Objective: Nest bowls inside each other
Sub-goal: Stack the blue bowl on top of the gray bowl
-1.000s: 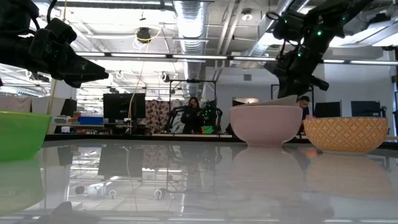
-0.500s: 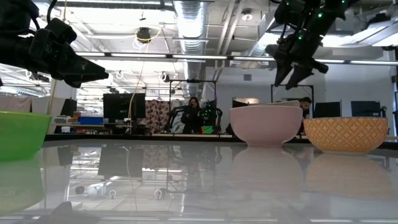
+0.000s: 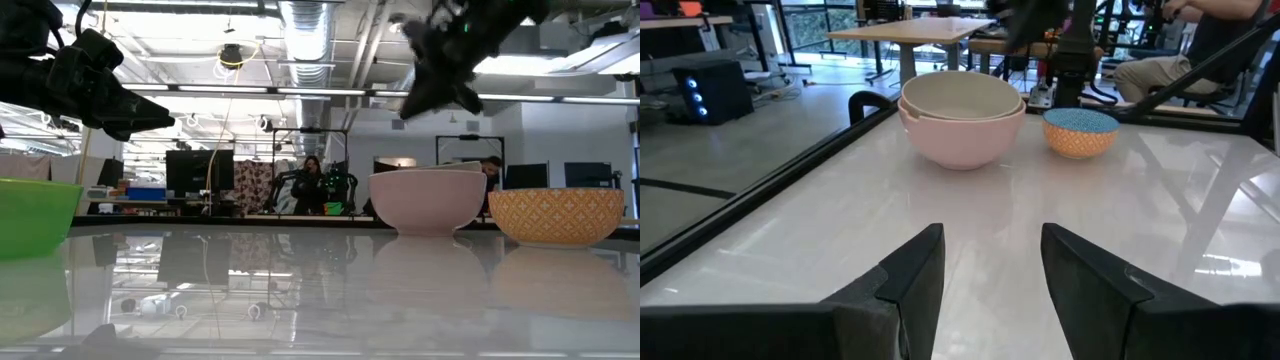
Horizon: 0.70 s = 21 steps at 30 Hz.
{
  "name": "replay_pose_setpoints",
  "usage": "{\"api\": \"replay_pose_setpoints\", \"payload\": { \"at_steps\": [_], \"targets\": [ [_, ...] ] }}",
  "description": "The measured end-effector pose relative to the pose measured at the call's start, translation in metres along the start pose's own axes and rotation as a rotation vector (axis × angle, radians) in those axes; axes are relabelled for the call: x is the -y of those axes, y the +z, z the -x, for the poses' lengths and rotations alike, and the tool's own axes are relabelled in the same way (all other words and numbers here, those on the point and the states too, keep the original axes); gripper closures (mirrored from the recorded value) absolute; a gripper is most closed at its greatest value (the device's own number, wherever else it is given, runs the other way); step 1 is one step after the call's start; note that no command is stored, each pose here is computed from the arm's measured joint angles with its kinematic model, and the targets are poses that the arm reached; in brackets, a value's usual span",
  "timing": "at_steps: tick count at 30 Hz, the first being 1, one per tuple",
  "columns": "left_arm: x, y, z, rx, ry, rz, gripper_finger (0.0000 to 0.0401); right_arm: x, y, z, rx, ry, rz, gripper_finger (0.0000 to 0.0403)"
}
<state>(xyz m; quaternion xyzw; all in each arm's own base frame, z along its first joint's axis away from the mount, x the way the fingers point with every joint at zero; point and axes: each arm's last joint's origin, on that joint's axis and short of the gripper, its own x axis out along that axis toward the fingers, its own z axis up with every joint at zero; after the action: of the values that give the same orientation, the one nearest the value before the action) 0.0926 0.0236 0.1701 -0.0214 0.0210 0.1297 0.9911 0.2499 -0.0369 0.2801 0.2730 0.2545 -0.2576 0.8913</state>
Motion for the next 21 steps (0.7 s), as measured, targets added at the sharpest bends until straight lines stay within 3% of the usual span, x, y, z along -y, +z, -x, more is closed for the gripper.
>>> {"api": "replay_pose_setpoints", "payload": {
  "at_steps": [4, 13, 21],
  "targets": [
    [0.000, 0.000, 0.000, 0.000, 0.000, 0.000, 0.0244, -0.031, -0.014, 0.010, 0.012, 0.144, 0.069, 0.0395],
    [0.000, 0.000, 0.000, 0.001, 0.000, 0.000, 0.0244, -0.065, -0.053, 0.032, -0.128, 0.289, 0.027, 0.0366],
    [0.000, 0.000, 0.000, 0.000, 0.000, 0.000, 0.0244, -0.046, -0.077, 0.040, -0.353, 0.050, -0.112, 0.0364]
  ]
}}
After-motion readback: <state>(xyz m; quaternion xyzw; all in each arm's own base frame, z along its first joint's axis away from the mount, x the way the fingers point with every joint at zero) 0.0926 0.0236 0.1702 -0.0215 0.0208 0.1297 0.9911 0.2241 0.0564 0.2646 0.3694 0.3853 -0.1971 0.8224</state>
